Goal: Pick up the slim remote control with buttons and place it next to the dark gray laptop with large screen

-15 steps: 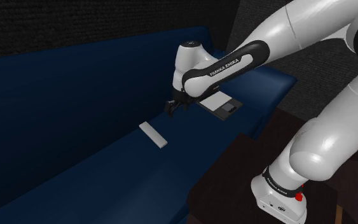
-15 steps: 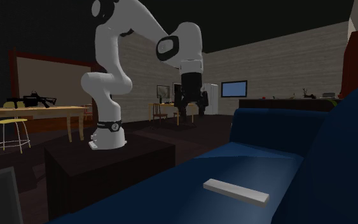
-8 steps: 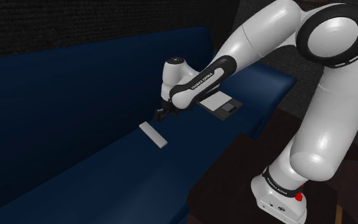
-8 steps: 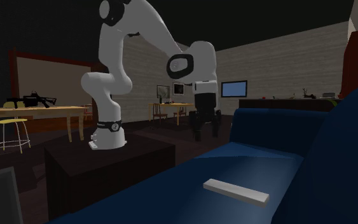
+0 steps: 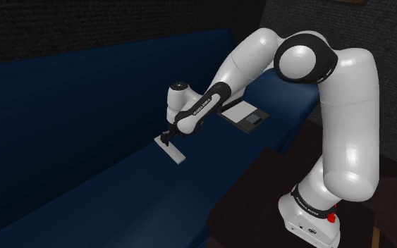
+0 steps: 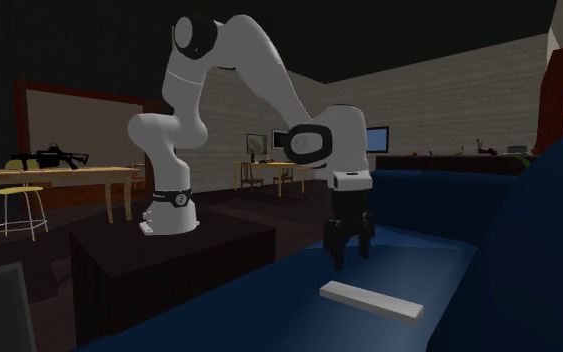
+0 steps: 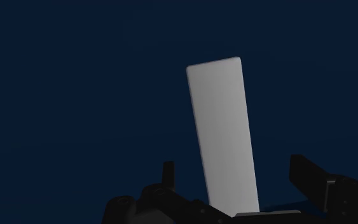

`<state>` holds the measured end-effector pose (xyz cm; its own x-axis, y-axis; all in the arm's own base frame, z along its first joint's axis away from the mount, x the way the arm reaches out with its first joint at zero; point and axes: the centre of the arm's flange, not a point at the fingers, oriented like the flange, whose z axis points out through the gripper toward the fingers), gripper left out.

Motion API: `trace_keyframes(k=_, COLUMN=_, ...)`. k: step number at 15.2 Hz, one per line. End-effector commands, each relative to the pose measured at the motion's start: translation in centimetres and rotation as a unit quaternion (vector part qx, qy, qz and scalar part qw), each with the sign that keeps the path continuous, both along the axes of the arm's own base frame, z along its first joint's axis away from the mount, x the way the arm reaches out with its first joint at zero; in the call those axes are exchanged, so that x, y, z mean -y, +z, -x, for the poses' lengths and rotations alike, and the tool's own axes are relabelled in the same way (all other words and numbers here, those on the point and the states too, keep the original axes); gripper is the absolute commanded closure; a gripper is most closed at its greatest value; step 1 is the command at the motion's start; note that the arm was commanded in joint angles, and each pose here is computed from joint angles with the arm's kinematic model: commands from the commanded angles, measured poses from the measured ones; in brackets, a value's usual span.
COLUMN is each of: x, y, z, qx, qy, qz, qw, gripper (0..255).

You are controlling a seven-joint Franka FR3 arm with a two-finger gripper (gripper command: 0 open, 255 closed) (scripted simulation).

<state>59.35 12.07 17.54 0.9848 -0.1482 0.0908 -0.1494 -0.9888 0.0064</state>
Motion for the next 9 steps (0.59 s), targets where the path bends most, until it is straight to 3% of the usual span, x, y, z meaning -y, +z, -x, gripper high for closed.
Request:
trace_keyframes(k=1, x=-0.7, y=-2.1, z=-1.4, qx=0.001, qy=-0.001, qz=0.000, qw=1.0000, gripper=0)
trace_keyframes(k=9, x=-0.9, y=-6.4, z=-2.5, qx=0.001, qy=-0.001, qz=-0.001, qw=1.0000, gripper=0)
